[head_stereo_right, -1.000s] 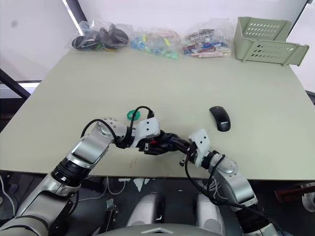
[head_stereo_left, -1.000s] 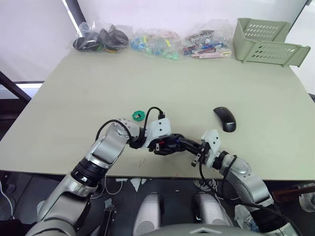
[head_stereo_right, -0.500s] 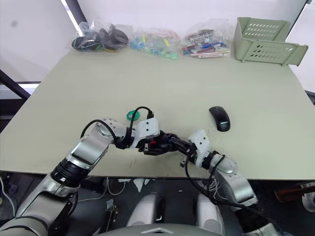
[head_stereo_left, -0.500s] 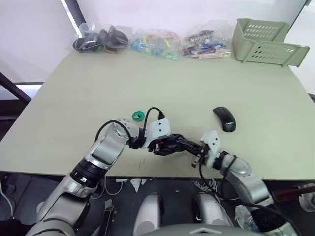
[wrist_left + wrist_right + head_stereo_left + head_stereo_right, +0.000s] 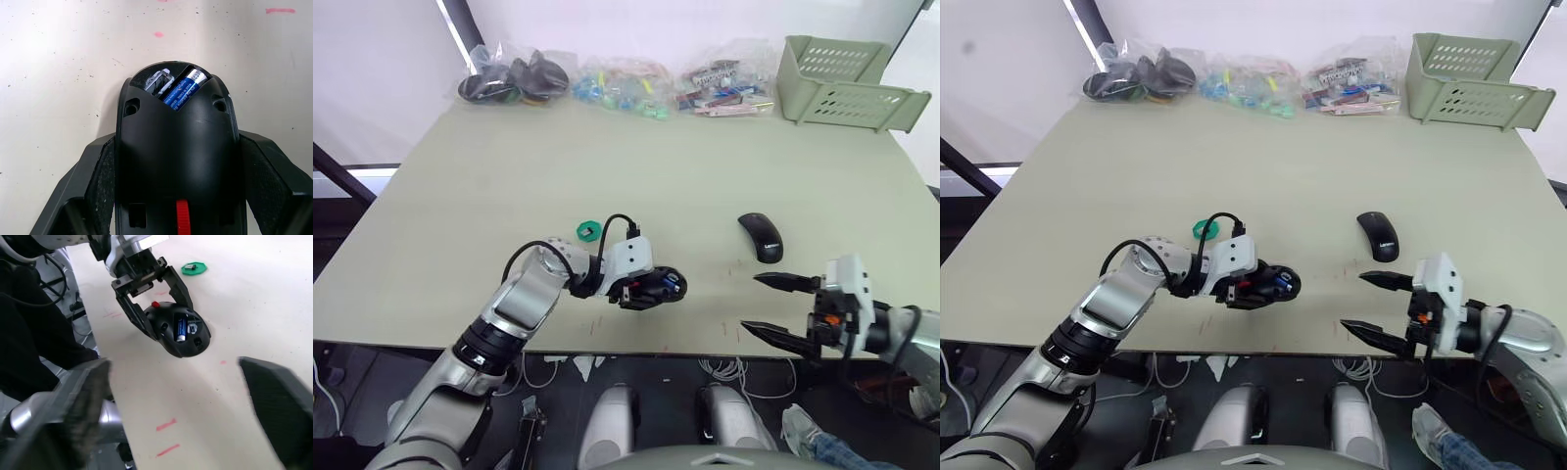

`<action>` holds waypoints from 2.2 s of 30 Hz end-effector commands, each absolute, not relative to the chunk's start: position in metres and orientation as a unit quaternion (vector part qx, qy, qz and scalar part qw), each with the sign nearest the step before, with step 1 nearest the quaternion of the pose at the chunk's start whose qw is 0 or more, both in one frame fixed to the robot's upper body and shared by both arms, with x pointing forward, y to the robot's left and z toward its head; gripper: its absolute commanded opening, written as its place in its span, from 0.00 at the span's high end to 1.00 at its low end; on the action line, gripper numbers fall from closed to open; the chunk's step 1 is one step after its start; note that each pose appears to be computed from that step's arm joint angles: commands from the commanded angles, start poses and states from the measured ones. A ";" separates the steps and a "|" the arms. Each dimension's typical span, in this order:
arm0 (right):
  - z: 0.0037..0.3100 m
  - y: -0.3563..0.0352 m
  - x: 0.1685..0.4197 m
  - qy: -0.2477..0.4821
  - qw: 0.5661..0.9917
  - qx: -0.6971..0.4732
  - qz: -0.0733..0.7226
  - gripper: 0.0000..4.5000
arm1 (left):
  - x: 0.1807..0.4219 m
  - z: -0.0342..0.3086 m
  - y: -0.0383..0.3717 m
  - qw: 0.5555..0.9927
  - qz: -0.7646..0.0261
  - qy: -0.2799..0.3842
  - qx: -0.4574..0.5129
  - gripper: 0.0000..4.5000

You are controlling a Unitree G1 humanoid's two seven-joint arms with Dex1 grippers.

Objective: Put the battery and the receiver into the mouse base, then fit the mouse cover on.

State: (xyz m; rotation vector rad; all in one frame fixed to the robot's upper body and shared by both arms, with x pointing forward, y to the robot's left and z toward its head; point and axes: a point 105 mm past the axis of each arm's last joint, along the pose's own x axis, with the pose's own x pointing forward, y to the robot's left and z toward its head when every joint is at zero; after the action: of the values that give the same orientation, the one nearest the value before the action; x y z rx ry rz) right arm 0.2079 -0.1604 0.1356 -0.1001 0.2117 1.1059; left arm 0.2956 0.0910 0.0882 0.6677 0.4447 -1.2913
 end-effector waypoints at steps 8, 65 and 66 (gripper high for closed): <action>0.142 -0.176 0.199 0.084 0.852 -0.075 0.512 0.00 | 0.292 0.088 0.097 0.738 -0.586 0.204 0.266 0.03; 0.179 -0.146 0.216 -0.028 0.874 -0.078 0.479 0.00 | 0.372 0.131 0.231 0.883 -0.429 0.140 0.127 0.49; 0.179 -0.145 0.215 -0.029 0.874 -0.078 0.478 0.00 | 0.372 0.131 0.229 0.882 -0.432 0.140 0.127 0.55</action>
State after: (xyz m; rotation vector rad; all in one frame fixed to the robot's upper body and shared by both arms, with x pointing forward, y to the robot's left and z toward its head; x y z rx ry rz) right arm 0.2203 -0.1523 0.1716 -0.1445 -0.0215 0.9819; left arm 0.3697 0.2335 0.1199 0.2379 0.3272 -0.8794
